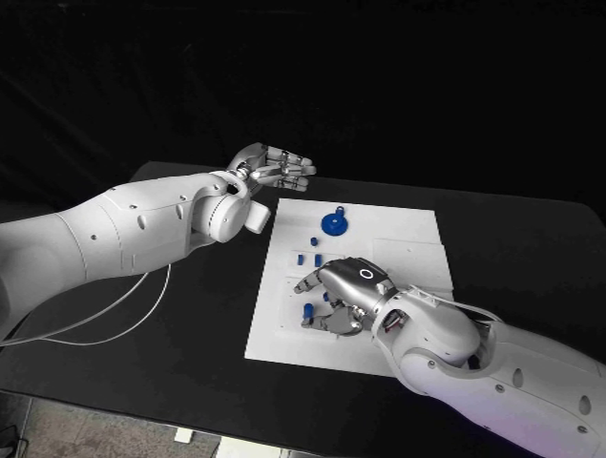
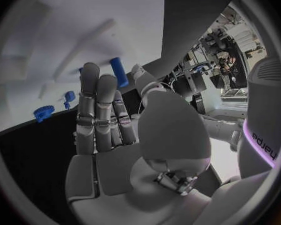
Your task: Assemble the parts on the task board
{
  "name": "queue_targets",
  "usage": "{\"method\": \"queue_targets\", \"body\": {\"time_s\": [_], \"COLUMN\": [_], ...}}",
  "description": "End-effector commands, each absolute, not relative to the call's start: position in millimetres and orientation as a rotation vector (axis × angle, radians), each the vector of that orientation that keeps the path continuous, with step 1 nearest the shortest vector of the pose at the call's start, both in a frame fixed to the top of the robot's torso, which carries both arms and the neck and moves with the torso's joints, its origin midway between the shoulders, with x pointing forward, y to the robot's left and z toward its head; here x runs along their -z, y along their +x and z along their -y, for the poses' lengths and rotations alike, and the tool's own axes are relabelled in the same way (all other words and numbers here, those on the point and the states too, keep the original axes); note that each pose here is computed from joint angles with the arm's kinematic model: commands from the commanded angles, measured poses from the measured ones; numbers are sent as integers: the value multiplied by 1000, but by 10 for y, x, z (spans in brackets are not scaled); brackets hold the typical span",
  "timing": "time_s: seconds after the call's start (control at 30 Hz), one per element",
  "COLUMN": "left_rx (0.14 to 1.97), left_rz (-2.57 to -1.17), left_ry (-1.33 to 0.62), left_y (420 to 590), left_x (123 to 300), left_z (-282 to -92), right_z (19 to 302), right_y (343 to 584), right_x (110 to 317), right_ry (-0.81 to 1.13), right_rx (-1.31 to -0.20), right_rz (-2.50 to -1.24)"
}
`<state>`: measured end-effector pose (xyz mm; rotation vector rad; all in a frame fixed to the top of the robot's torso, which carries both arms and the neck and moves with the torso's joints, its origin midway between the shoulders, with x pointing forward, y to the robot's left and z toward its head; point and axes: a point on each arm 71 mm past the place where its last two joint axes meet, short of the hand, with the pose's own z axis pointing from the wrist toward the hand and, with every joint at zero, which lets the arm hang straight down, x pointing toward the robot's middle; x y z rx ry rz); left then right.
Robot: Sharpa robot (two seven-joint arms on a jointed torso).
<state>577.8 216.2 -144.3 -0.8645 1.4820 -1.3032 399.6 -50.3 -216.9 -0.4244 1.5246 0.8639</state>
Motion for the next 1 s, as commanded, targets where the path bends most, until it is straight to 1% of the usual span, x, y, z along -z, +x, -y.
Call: {"method": "queue_targets", "body": {"time_s": [0.03,0.13,0.27,0.37,0.5,0.63,0.8,0.93,1.0], "left_rx": [1322,1320,1318,1318,1298,1288,1291,1301,1309], "left_rz": [-1490,-1489,-1488,-1490,-1496,-1505,-1516,-1514,-1513], "left_ry": [-859,-860,-862,-863,-855,-842,-840,-841,-841], "left_y": [5772,5770,5765,5762,5758,5740,5694,5668,5657], "left_x": [1442,1444,1445,1447,1456,1469,1518,1541,1549], "left_z": [-2142,-2153,-2175,-2198,-2236,-2254,-2272,-2282,-2284], "right_z": [567,667,901,1132,1448,1819,2177,2384,2448], "right_y": [3986,4018,4109,4200,4295,4408,4466,4444,4423], "right_x": [2092,2046,1934,1846,1802,1797,1799,1856,1873], "right_ry": [-338,-288,-178,-105,-8,107,218,289,303], "right_rx": [-946,-956,-964,-956,-928,-853,-759,-673,-631], "right_rz": [-1469,-1477,-1504,-1563,-1670,-1817,-1963,-2120,-2173]}}
